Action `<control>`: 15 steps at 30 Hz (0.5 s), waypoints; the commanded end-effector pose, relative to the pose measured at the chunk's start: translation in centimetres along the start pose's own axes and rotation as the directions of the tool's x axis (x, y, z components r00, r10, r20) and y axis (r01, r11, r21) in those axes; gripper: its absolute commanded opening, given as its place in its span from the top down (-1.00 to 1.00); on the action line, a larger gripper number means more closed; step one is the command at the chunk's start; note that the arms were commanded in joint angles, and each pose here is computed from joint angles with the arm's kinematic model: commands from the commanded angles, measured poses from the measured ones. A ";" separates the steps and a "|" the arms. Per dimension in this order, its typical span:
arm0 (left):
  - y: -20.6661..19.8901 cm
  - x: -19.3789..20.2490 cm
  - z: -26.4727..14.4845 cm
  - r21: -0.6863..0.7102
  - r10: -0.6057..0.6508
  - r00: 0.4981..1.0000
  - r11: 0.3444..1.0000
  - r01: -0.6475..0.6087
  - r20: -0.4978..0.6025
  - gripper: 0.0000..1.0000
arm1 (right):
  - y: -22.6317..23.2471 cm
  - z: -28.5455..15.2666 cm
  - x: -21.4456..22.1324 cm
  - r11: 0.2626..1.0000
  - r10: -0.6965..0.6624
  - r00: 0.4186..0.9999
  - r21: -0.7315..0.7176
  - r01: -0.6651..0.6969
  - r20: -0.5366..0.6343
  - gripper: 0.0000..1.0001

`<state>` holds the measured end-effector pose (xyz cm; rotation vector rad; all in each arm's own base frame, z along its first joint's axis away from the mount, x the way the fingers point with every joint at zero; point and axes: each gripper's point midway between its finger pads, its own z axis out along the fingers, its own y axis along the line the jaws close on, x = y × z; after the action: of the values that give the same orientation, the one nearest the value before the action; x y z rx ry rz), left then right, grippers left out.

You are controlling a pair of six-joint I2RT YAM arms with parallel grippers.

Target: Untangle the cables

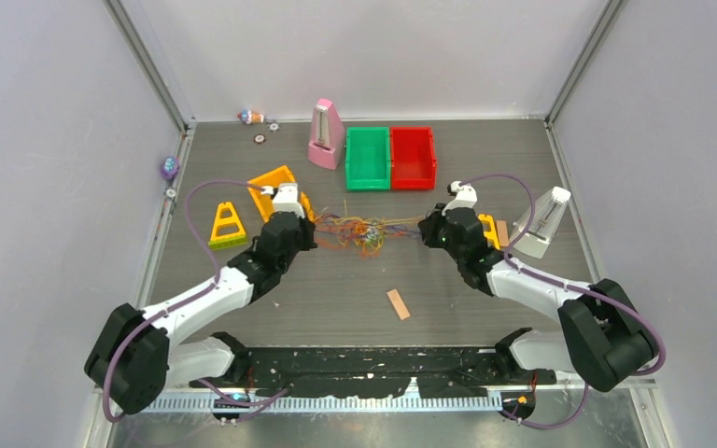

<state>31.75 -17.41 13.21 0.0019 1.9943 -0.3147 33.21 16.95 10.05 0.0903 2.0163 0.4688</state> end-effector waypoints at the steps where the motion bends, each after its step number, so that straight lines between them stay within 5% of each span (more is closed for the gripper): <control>1: 4.7 -1.7 -0.7 -0.164 -0.101 0.987 0.979 0.120 0.123 1.00 | -4.7 -1.0 -2.6 0.971 0.015 0.993 0.236 -0.043 0.118 0.90; 7: 4.0 -1.8 -0.9 -0.118 -0.091 0.988 0.987 0.106 0.127 1.00 | -3.2 -0.9 -2.7 0.989 -0.011 0.994 0.150 -0.006 0.109 0.80; 9: 1.9 -2.0 -0.5 -0.005 -0.069 0.991 0.998 0.070 0.117 1.00 | -1.7 -0.8 -2.6 0.998 -0.038 0.995 0.063 0.032 0.097 0.51; 10: 0.4 -1.8 -0.3 0.075 -0.043 0.994 0.997 0.036 0.100 1.00 | -1.1 -0.8 -2.4 0.999 -0.046 0.995 0.028 0.044 0.092 0.05; 12: -2.2 -1.8 -0.3 0.204 -0.014 0.996 0.979 -0.005 0.091 1.00 | 0.5 -1.0 -2.3 0.995 -0.061 0.993 -0.073 0.068 0.103 -0.44; 15: -4.5 -1.5 -0.3 0.298 0.018 0.996 0.954 -0.043 0.086 1.00 | 3.0 -1.1 -2.2 0.970 -0.083 0.990 -0.217 0.105 0.110 -0.64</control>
<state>31.49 -17.82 13.38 0.0330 1.9474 -0.4421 32.93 16.03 10.42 0.0462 1.9771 0.4619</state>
